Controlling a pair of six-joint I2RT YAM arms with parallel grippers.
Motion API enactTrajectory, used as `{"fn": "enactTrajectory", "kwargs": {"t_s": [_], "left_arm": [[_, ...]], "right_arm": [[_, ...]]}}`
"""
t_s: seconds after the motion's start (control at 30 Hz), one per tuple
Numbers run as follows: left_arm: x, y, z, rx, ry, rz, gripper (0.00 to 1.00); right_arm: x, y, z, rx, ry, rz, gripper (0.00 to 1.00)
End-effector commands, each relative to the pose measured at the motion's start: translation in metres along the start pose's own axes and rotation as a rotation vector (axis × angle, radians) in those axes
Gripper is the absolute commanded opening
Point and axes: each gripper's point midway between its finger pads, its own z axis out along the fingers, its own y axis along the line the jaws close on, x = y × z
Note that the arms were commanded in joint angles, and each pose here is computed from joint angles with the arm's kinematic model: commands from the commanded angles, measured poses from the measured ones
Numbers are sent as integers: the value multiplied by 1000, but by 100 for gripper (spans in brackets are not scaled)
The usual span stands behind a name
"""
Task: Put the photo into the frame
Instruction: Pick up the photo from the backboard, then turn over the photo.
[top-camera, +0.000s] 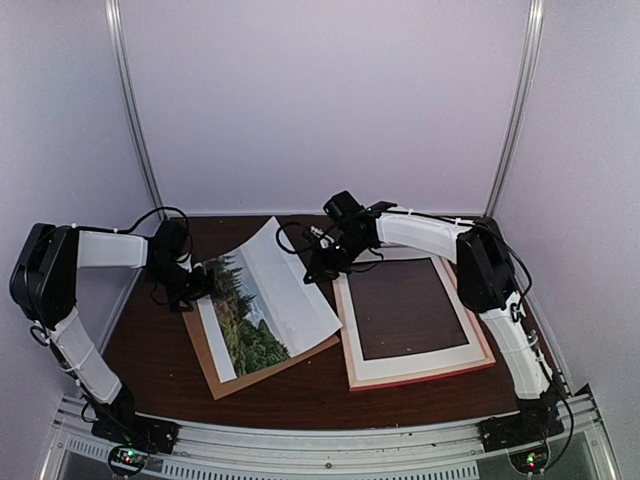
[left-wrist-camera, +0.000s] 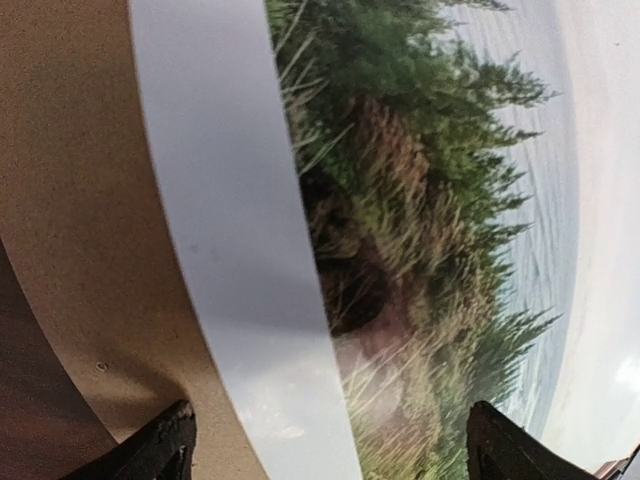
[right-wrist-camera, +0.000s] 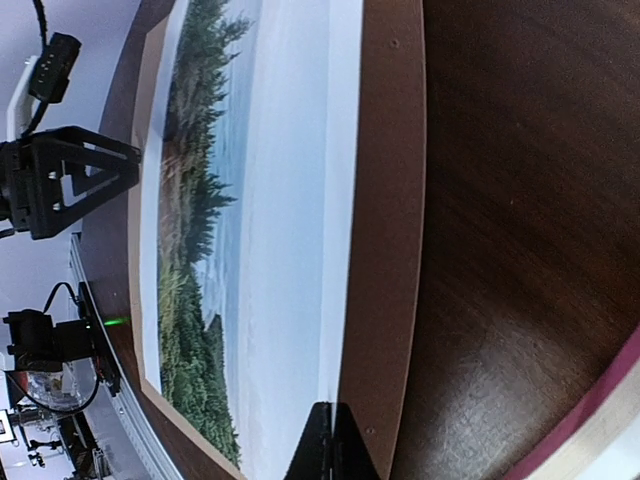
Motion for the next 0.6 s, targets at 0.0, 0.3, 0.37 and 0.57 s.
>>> {"fn": "enactTrajectory", "kwargs": {"t_s": [0.0,0.3,0.37,0.57], "left_arm": [[-20,-6,-7,-5,-84,39,95],[-45,-36,-44,84,-174,52,95],[-51,-45,-51,116,-189,54,95],[-66,-82,-69,222,-233,88,95]], "right_arm": [[-32,24,-63,32,-122,-80,0],[-40,26,-158,214,-194,-182,0],[-37,27,-186,259,-213,-200,0],[-19,27,-288,513,-276,-275,0]]}}
